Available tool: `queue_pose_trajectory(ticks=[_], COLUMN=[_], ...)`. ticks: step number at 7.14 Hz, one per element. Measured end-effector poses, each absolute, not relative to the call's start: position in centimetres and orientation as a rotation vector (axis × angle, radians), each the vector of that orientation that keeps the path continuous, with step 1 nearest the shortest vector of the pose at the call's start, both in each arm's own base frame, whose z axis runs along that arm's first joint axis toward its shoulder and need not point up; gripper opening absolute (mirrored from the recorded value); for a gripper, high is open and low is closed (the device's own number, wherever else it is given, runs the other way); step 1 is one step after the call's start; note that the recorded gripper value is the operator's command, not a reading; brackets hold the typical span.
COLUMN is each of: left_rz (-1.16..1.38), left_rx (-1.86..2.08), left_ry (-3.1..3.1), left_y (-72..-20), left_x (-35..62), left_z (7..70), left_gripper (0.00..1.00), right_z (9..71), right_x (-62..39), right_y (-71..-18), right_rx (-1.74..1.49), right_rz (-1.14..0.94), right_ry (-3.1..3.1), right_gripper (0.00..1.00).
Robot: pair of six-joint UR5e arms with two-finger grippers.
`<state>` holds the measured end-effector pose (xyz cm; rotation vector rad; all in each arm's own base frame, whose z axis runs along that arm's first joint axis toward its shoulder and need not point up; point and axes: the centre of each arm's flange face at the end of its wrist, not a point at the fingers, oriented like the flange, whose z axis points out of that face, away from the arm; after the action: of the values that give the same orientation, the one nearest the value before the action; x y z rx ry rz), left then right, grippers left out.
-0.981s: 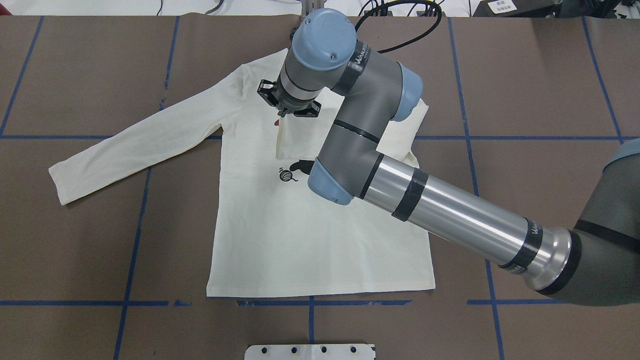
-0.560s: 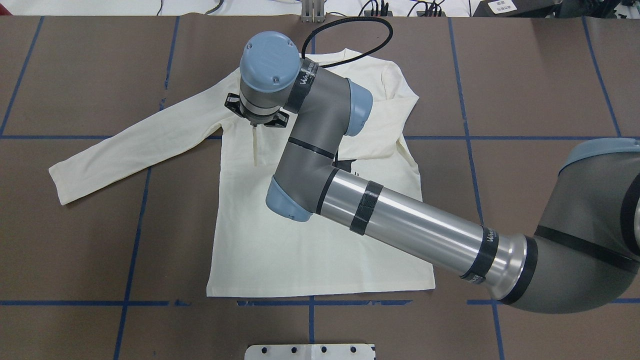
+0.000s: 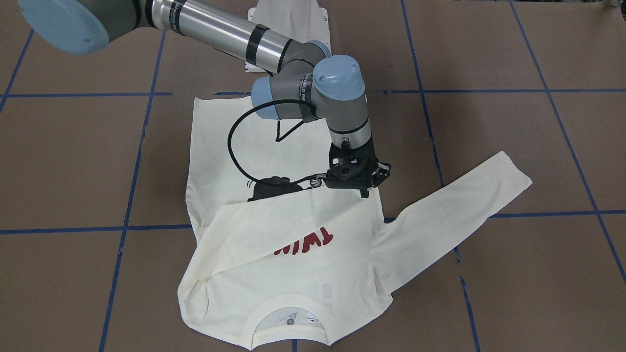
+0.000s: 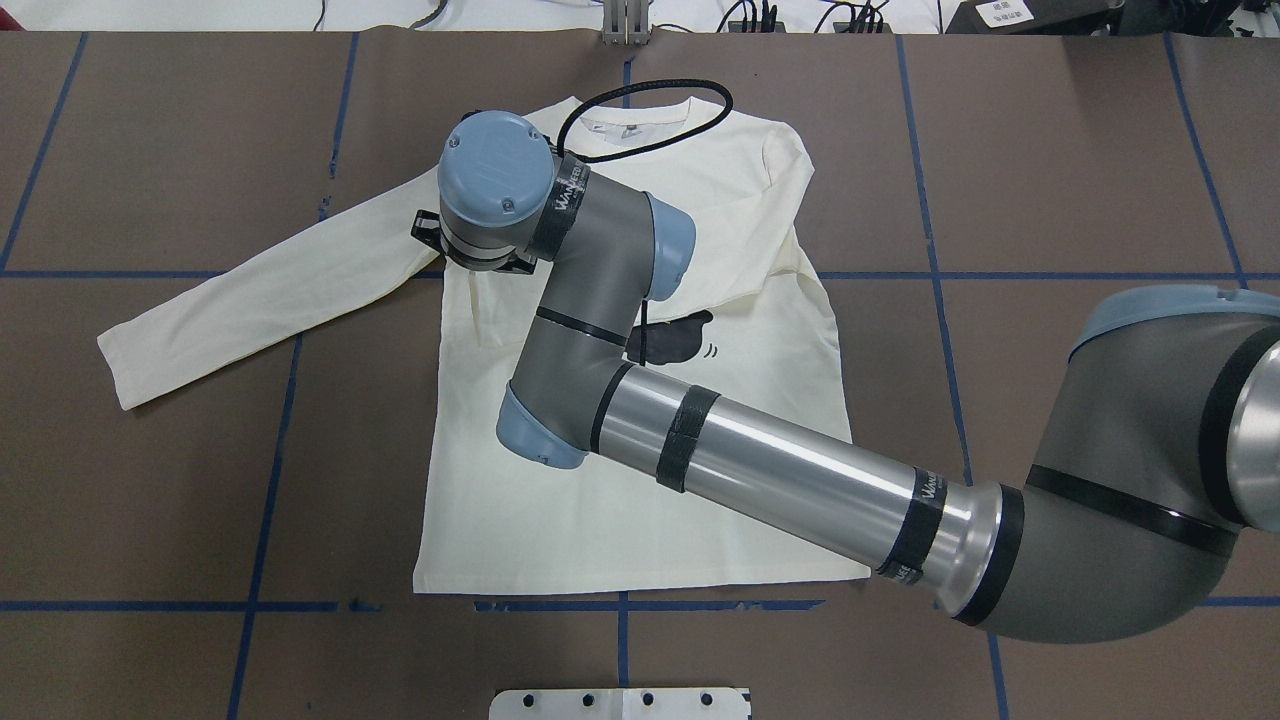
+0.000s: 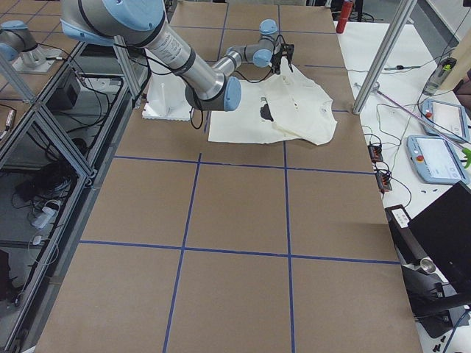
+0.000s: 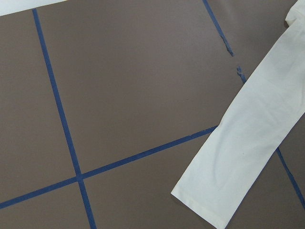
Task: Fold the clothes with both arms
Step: 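Grasp the sleeve cuff with the right gripper and fold it across the chest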
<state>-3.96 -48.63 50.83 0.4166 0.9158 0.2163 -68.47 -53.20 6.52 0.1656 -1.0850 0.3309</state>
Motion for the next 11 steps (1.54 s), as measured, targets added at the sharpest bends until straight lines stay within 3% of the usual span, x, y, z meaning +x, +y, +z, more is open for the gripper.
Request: queue_pose_trajectory(ticks=[2, 3, 5, 7, 8, 9, 11], left_rz=[0.204, 0.189, 0.176, 0.121, 0.09, 0.083, 0.077], left_rx=[0.437, 0.435, 0.428, 0.368, 0.326, 0.298, 0.238], left_ry=[0.921, 0.924, 0.928, 0.948, 0.958, 0.949, 0.93], left_y=[-47.7, -47.5, -47.5, -47.7, -48.1, -48.7, -50.7], left_x=[-4.0, -4.0, -4.0, -2.8, -1.5, 0.1, 4.7], left_z=[49.3, 49.0, 48.9, 49.6, 50.3, 51.8, 57.1], left_gripper=[1.0, 1.0, 1.0, 0.99, 0.93, 0.98, 0.95], right_z=[6.2, 5.5, 4.3, 4.0, 4.0, 5.1, 13.0], right_x=[-69.5, -69.9, -70.7, -70.8, -69.9, -67.2, -56.4], right_y=[-53.7, -54.0, -54.4, -54.6, -55.6, -57.9, -63.1], right_rx=[0.182, 0.185, 0.186, 0.183, 0.182, 0.173, 0.113], right_rz=[0.335, 0.337, 0.346, 0.368, 0.393, 0.436, 0.497], right_ry=[-1.094, -1.093, -1.084, -1.081, -1.085, -1.094, -1.119], right_gripper=[0.0, 0.25, 0.98, 0.99, 0.99, 0.99, 0.99])
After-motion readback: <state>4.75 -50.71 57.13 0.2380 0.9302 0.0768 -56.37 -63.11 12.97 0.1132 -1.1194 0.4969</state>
